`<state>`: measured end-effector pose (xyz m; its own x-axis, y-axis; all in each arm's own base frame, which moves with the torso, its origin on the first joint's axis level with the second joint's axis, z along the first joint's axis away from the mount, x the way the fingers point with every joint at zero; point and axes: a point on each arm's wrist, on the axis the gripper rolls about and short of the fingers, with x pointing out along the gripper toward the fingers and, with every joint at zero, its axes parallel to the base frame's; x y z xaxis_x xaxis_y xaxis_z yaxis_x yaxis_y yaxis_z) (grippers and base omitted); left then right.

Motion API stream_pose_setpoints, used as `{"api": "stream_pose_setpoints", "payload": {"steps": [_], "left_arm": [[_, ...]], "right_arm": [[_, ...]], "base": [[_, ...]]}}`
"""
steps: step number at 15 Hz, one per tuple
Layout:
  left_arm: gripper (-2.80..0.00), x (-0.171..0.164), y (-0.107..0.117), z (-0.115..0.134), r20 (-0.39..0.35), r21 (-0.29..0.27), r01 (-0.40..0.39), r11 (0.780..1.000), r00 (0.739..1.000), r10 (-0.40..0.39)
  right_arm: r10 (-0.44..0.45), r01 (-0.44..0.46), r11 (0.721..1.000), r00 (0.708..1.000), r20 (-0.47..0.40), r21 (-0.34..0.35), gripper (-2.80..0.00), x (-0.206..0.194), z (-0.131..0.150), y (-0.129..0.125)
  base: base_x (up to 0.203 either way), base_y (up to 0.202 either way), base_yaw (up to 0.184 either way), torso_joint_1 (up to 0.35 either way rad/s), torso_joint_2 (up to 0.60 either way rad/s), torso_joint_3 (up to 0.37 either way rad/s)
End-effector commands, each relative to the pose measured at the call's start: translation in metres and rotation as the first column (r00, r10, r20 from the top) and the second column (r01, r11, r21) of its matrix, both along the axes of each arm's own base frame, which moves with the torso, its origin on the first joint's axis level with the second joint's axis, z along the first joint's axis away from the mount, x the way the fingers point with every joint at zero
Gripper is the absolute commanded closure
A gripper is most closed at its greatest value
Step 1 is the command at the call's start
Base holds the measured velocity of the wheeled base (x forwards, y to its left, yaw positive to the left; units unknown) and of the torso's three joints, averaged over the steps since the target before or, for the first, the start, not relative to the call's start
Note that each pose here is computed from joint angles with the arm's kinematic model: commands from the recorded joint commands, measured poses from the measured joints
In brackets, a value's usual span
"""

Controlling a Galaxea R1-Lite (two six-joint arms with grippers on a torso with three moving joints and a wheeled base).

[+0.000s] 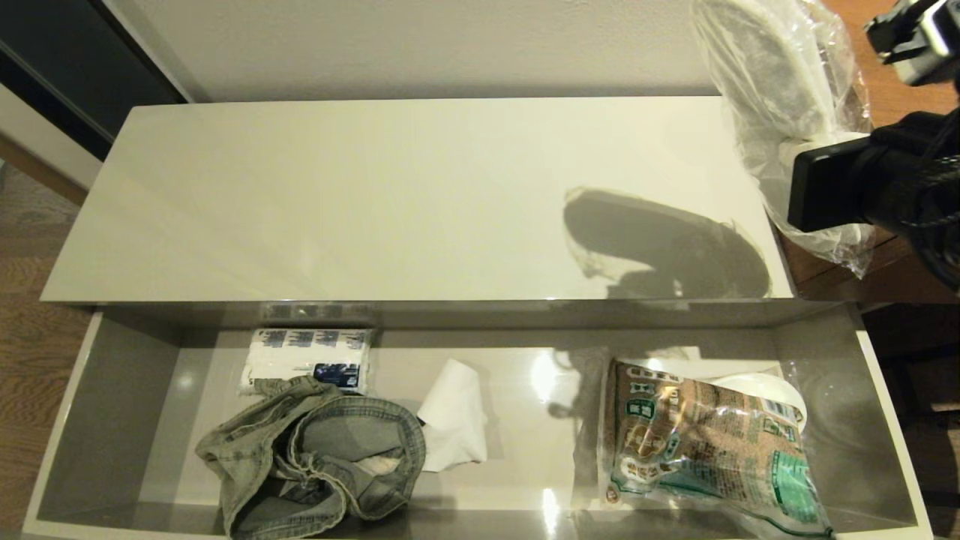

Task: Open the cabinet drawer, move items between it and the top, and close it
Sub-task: Place the disposable slippers on the table

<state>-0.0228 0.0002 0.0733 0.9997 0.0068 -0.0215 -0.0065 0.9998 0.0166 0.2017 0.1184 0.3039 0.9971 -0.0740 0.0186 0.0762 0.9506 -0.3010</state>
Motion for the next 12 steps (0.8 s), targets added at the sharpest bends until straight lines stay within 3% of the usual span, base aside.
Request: {"api": "stream_pose_setpoints", "payload": {"steps": [1,4,5,8,12], "left_arm": [[0.0,0.0,0.0,0.0,-0.002,0.0,0.001,1.0,1.0,-0.001],[0.0,0.0,0.0,0.0,-0.002,0.0,0.001,1.0,1.0,-0.001],[0.0,0.0,0.0,0.0,-0.002,0.0,0.001,1.0,1.0,-0.001],[0.0,0.0,0.0,0.0,-0.002,0.0,0.001,1.0,1.0,-0.001],[0.0,0.0,0.0,0.0,-0.002,0.0,0.0,1.0,1.0,0.0]], "right_arm": [[-0.047,0.045,0.999,0.995,-0.091,-0.028,0.0,0.068,-0.039,-0.009],[-0.059,0.058,0.998,0.993,-0.099,-0.012,0.0,0.129,-0.081,-0.031],[-0.06,0.059,0.998,0.995,-0.081,-0.02,-2.8,0.144,-0.095,-0.031],[-0.059,0.059,0.997,0.998,0.001,-0.05,-2.8,0.169,-0.122,-0.035],[-0.08,0.081,0.996,0.996,0.036,-0.034,-2.8,0.165,-0.116,-0.038]], "base": [[0.0,0.0,0.0,0.0,0.0,0.0],[0.0,0.0,0.0,0.0,0.0,0.0],[0.0,0.0,0.0,0.0,0.0,0.0],[0.0,0.0,0.0,0.0,0.0,0.0],[0.0,0.0,0.0,0.0,0.0,0.0]]}}
